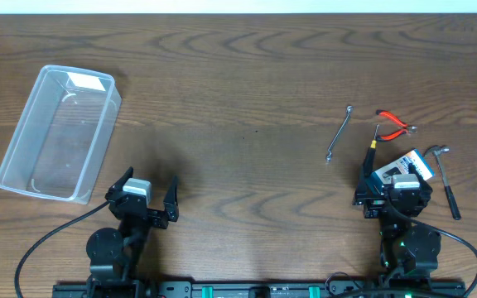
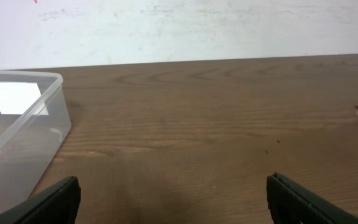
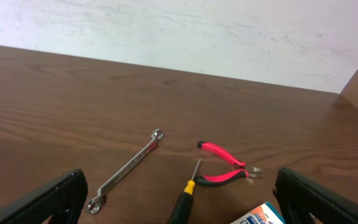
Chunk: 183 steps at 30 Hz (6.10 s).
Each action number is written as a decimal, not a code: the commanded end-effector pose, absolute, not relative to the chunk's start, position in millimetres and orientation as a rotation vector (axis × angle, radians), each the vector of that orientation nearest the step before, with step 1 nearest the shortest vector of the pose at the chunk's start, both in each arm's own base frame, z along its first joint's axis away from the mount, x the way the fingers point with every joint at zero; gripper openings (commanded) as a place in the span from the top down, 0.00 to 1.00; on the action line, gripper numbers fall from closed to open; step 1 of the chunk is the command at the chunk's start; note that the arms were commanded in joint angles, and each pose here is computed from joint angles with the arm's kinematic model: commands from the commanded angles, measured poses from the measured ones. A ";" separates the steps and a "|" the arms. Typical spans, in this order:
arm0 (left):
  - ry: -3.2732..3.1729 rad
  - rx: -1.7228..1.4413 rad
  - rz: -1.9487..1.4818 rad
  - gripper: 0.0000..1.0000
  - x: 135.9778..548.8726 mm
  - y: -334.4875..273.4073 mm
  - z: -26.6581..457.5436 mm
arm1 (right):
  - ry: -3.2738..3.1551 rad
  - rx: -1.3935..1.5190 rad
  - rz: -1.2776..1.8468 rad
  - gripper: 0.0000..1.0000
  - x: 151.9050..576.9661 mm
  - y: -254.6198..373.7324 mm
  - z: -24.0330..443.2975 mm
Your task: Pack container
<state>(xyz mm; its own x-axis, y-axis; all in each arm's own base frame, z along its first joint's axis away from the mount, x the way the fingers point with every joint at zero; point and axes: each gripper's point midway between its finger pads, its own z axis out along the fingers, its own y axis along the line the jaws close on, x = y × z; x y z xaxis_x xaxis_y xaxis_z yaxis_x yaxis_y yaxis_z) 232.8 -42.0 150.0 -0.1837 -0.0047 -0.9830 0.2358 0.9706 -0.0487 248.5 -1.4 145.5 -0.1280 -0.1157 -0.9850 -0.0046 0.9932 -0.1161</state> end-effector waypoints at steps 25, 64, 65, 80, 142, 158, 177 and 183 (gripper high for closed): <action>1.767 0.201 -0.231 0.12 232.1 -46.3 137.5 | 1.698 -0.079 -0.085 0.01 248.2 -1.7 144.5; 1.767 0.201 -0.231 0.12 232.1 -46.3 137.5 | 1.694 -0.099 -0.060 0.01 248.2 3.2 145.2; 1.766 0.201 -0.231 0.12 232.1 -46.3 137.8 | 1.693 -0.091 -0.049 0.01 248.3 3.7 145.3; 1.695 -0.178 -0.364 0.12 243.8 -24.5 235.7 | 1.562 -0.001 0.265 0.01 245.8 28.9 219.2; 2.853 -0.922 0.002 0.50 420.0 95.1 48.8 | 2.575 -0.114 0.383 0.04 315.8 50.5 183.4; 3.083 -0.401 -0.116 0.49 404.1 -54.5 46.1 | 2.573 -0.115 0.382 0.04 316.2 50.5 183.6; 3.227 0.543 0.081 0.48 329.8 -143.9 51.9 | 2.562 -0.117 0.380 0.02 318.4 50.4 185.0; 3.126 0.440 0.314 0.48 348.5 -107.0 75.6 | 2.562 -0.123 0.378 0.02 318.4 50.4 184.9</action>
<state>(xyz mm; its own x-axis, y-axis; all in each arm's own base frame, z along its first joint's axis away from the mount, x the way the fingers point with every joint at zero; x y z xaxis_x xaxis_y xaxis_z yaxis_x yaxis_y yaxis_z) 336.0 -138.2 54.6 -0.9504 0.2889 0.1151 0.2975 0.9525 0.0651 315.0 49.7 176.7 -0.8636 0.0052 -0.5042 -0.1384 0.9591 0.2470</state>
